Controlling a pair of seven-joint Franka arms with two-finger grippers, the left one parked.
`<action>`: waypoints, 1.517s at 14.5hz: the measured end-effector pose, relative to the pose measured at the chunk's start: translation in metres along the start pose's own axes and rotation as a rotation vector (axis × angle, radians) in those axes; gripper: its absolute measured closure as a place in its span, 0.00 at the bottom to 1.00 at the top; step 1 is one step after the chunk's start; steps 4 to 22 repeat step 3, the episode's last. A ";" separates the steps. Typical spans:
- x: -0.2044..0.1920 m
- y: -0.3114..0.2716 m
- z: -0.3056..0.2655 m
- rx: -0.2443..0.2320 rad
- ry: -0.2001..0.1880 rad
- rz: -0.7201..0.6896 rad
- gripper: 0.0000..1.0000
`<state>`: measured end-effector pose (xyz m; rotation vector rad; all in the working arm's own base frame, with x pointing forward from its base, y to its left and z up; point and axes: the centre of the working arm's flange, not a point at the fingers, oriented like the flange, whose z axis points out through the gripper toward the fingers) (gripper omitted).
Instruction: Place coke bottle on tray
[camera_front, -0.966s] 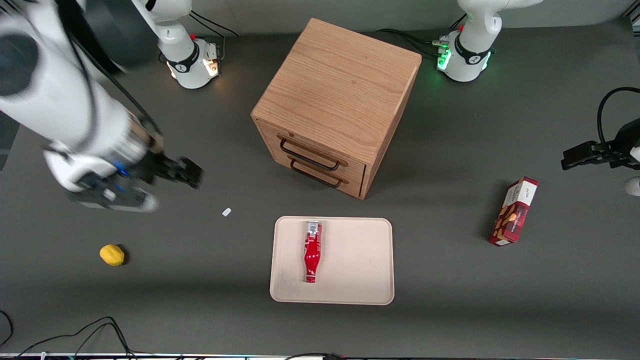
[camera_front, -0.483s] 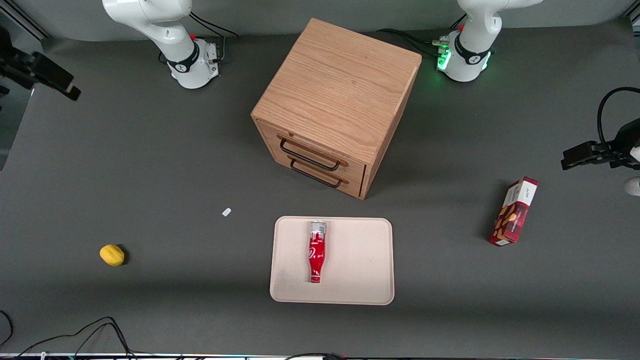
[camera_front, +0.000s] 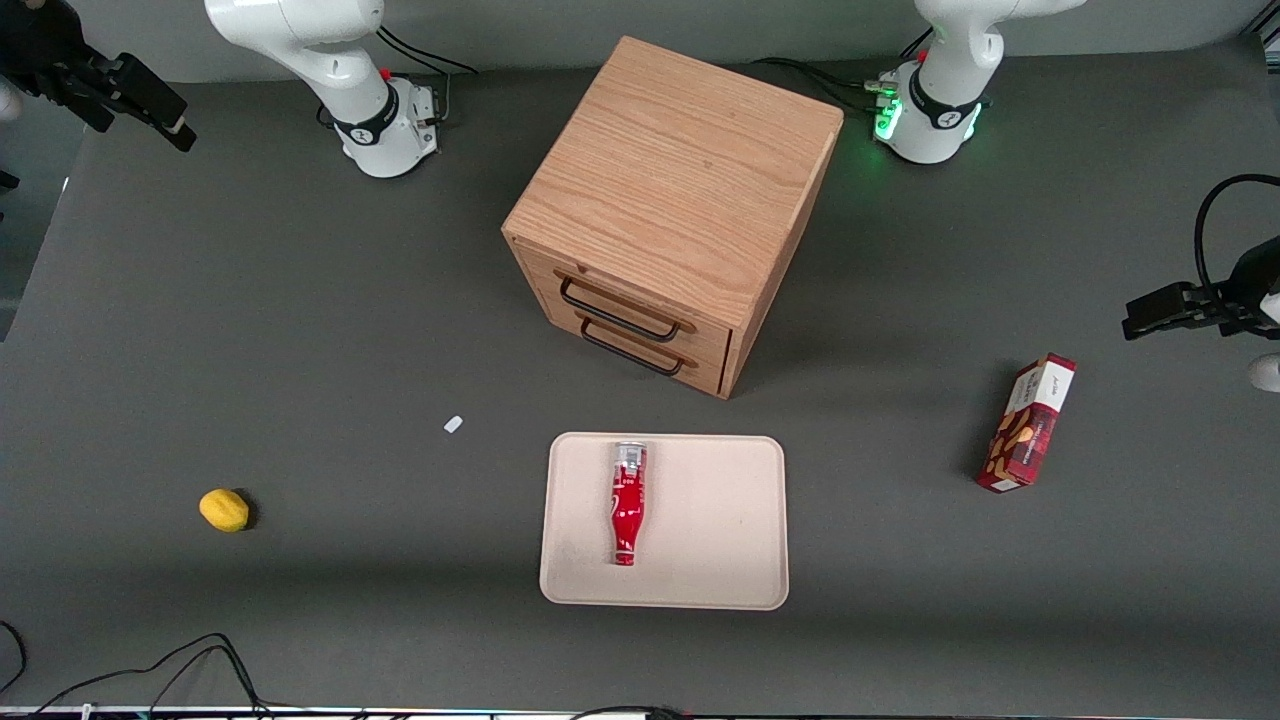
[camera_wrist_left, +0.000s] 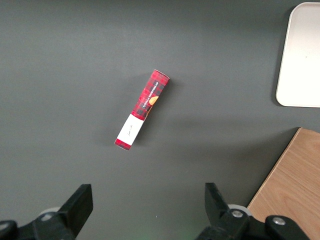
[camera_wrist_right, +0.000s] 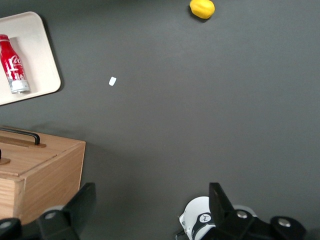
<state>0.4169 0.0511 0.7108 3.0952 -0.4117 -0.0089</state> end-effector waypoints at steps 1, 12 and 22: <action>0.001 0.000 0.001 0.000 0.000 -0.014 0.00; 0.007 -0.002 0.005 0.000 -0.002 -0.019 0.00; 0.007 -0.002 0.005 0.000 -0.002 -0.019 0.00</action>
